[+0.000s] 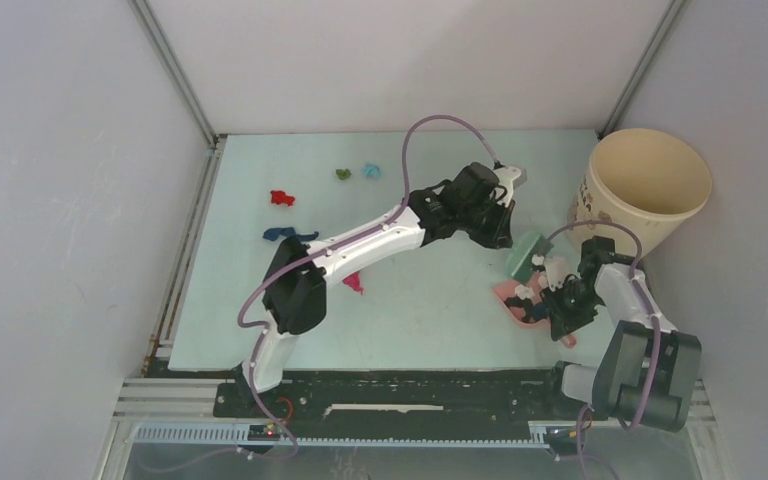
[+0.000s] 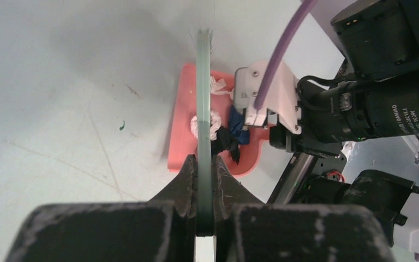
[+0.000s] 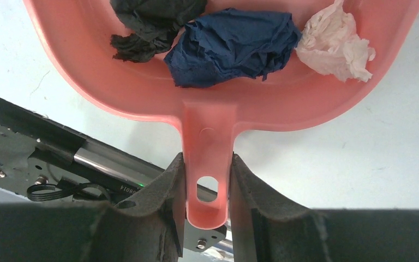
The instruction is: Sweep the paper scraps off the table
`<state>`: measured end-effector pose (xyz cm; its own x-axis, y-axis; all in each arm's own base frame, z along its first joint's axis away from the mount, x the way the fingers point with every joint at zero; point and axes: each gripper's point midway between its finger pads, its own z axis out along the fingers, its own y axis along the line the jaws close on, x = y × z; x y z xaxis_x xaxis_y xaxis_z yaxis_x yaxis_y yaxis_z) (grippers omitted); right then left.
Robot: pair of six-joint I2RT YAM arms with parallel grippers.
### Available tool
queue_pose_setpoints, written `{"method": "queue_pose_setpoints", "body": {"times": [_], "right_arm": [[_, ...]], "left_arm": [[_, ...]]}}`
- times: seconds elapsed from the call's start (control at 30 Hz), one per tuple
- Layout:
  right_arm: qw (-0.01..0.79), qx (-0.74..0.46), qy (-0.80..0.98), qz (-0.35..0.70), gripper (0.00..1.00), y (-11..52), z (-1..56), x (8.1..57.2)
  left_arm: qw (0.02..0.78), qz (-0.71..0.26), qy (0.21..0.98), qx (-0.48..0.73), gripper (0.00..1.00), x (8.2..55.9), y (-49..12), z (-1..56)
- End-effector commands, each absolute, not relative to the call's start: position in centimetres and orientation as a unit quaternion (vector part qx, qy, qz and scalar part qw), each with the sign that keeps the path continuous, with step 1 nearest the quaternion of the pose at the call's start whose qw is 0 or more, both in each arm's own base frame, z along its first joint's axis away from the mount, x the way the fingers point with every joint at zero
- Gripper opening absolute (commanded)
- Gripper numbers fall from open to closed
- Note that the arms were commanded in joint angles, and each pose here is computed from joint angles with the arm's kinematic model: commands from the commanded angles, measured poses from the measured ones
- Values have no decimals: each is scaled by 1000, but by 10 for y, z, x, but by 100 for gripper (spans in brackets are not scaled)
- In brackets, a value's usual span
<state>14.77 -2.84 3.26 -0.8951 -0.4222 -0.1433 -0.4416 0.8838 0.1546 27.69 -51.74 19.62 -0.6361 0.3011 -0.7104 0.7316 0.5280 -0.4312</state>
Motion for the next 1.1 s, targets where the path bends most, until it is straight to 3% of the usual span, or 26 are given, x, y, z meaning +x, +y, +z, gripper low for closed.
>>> {"method": "queue_pose_setpoints", "body": {"times": [0.0, 0.23, 0.5, 0.7, 1.07], "right_arm": [[93, -242, 961, 96, 0, -25, 30, 146], [160, -254, 950, 81, 0, -23, 47, 159], [187, -263, 943, 77, 0, -20, 63, 161], [188, -275, 940, 71, 0, -21, 85, 162], [233, -280, 929, 64, 0, -13, 166, 185]], "left_arm": [[367, -405, 781, 301, 0, 278, -503, 270], [445, -381, 761, 279, 0, 283, -467, 319], [450, -320, 797, 245, 0, 273, -400, 281], [404, -322, 828, 218, 0, 236, -358, 245], [310, -280, 876, 241, 0, 195, -324, 247]]}}
